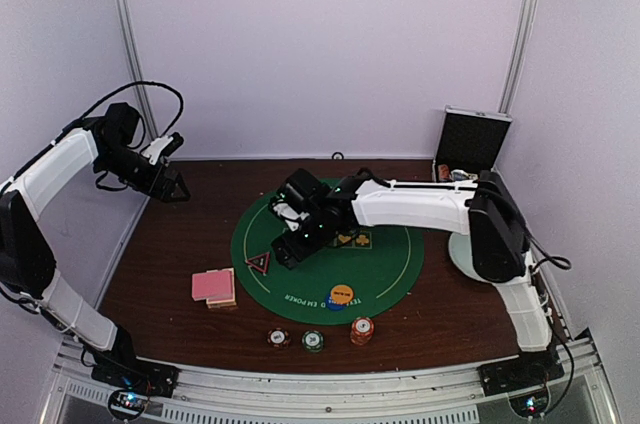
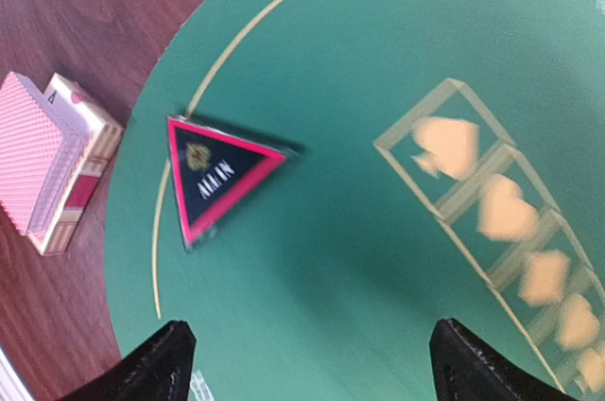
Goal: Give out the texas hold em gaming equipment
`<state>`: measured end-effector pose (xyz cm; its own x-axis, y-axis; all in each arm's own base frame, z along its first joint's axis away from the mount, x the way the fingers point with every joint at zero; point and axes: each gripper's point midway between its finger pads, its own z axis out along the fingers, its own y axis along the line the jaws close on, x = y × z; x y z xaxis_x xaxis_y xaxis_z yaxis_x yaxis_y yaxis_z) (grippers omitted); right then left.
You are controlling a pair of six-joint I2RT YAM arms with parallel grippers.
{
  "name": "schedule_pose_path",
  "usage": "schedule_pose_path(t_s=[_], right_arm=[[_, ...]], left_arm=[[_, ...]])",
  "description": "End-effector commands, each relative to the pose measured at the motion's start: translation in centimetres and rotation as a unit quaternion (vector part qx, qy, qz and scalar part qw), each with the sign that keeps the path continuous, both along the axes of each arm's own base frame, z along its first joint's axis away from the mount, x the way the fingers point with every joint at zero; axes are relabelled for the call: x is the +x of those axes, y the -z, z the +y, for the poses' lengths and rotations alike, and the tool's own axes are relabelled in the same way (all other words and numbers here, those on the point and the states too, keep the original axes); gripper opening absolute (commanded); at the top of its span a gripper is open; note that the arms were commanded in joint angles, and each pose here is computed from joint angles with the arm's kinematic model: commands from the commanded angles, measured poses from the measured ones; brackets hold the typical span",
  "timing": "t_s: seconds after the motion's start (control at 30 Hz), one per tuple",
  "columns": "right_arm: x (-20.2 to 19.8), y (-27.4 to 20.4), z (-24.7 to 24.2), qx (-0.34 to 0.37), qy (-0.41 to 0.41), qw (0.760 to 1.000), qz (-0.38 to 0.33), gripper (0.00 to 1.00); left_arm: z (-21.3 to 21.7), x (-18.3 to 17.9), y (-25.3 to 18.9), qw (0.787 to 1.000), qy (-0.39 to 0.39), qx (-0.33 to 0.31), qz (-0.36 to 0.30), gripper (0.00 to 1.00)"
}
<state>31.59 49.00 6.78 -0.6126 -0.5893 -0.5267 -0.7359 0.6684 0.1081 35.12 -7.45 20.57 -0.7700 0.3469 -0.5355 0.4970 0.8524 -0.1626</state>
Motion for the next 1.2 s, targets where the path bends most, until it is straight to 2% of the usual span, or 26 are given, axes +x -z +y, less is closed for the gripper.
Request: schedule_pose_path(t_s=[0.0, 0.23, 0.43, 0.57, 0.8, 1.17], right_arm=[[0.1, -5.0, -5.4, -0.016, 0.093, 0.995, -0.034, 0.91], [-5.7, -2.6, -12.6, -0.084, 0.169, 0.982, 0.017, 0.88], [-9.1, -1.0, -13.6, -0.096, 0.170, 0.979, 0.054, 0.78], [-9.5, 0.2, -13.9, -0.113, 0.170, 0.977, 0.063, 0.66], [-9.1, 1.7, -12.8, -0.123, 0.163, 0.976, 0.071, 0.53], [-9.3, 4.5, -13.0, -0.139, 0.165, 0.971, 0.100, 0.54]], left_arm=[[-0.2, 0.0, -1.7, 1.000, 0.007, -0.010, -0.022, 0.98], [-0.4, 0.0, -1.7, 1.000, 0.011, -0.017, -0.019, 0.97], [-0.6, 0.0, -1.7, 1.000, 0.012, -0.022, -0.017, 0.98], [-0.6, 0.0, -1.8, 0.999, 0.013, -0.023, -0.018, 0.97], [-0.5, -0.2, -1.8, 1.000, 0.013, -0.021, -0.020, 0.98], [-0.4, -0.3, -2.0, 1.000, 0.014, -0.016, -0.023, 0.98]])
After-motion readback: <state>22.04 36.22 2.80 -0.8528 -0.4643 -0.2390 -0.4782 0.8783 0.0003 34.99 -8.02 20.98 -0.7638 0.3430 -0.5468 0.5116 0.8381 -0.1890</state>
